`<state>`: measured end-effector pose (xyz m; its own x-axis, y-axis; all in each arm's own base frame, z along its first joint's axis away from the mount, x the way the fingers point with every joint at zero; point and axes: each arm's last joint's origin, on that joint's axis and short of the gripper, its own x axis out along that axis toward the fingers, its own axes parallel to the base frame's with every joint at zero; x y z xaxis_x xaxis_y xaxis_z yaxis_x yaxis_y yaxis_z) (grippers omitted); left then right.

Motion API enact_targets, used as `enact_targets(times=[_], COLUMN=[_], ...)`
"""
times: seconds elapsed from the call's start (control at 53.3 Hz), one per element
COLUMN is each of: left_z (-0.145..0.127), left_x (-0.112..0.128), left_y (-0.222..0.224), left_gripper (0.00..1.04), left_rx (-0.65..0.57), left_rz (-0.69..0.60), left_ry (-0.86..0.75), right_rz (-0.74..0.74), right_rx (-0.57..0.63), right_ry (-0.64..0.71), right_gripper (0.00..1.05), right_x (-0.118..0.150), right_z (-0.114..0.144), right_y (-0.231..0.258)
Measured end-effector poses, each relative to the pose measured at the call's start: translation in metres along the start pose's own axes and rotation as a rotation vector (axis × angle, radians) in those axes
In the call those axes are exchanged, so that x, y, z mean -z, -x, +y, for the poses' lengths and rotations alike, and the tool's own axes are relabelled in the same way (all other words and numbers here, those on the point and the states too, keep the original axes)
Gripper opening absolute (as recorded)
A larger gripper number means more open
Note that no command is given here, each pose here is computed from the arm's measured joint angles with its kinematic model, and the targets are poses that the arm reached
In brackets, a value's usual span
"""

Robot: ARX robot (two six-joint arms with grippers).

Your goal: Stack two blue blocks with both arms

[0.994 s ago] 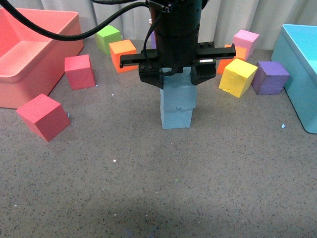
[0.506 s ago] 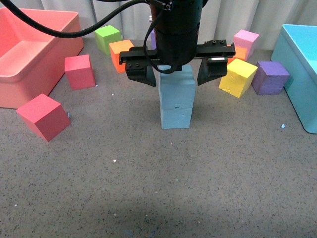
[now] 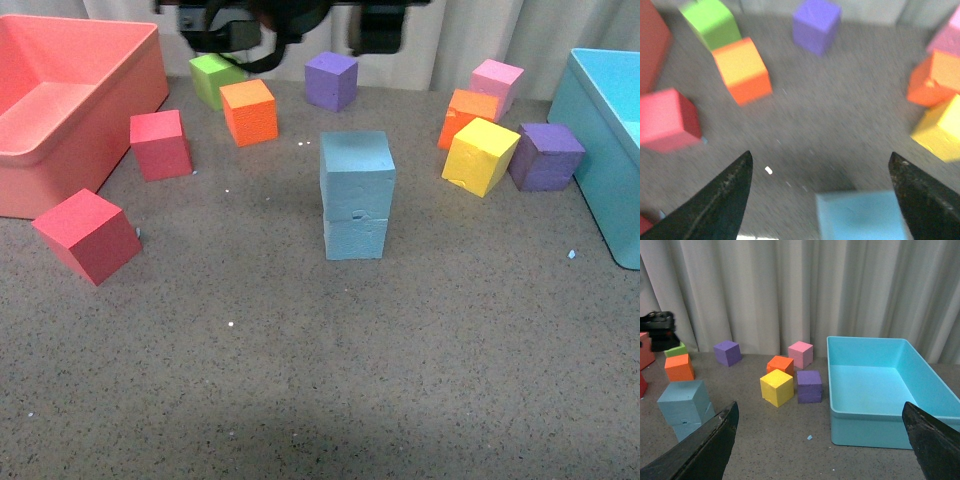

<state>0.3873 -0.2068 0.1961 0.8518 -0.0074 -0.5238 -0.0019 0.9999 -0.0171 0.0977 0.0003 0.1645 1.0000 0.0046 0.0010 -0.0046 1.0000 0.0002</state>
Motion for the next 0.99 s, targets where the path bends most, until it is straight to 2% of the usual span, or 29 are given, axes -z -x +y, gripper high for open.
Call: enact_targets(times=[0.056,0.113,0.169,0.206,0.319,0.356,0.581,0.807,0.994], left_z=[0.021,0.051,0.078,0.095,0.132,0.136,0.167,0.183,0.194], left_x=[0.015,0.032,0.037,0.040,0.066,0.073,0.101,0.128,0.140], left_y=[0.007,0.021,0.044,0.061,0.092,0.096,0.129,0.145,0.168], left_gripper=[0.71,0.58,0.46,0.37,0.10,0.05,0.04,0.04,0.04], left_rx=[-0.008,0.003,0.017,0.014,0.002,0.006,0.008,-0.001,0.000], left_rz=[-0.125,-0.308,-0.494,-0.558,-0.564,-0.551,-0.548,-0.529,-0.537], left_ry=[-0.037,-0.028,0.015,0.026,0.010,0.003,-0.009,-0.011,-0.011], right_rz=[0.000,0.000,0.000,0.000,0.000,0.000,0.000,0.000,0.000], right_rx=[0.001,0.002,0.002,0.001,0.000,0.001,0.001,0.001,0.001], right_ry=[0.000,0.000,0.000,0.000,0.000,0.000,0.000,0.000,0.000], right_gripper=[0.95,0.95,0.95,0.95,0.95,0.95,0.95,0.95,0.95], right_x=[0.000,0.000,0.000,0.000,0.000,0.000,0.000,0.000,0.000], right_z=[0.000,0.000,0.000,0.000,0.000,0.000,0.000,0.000,0.000], right_y=[0.000,0.000,0.000,0.000,0.000,0.000,0.000,0.000,0.000])
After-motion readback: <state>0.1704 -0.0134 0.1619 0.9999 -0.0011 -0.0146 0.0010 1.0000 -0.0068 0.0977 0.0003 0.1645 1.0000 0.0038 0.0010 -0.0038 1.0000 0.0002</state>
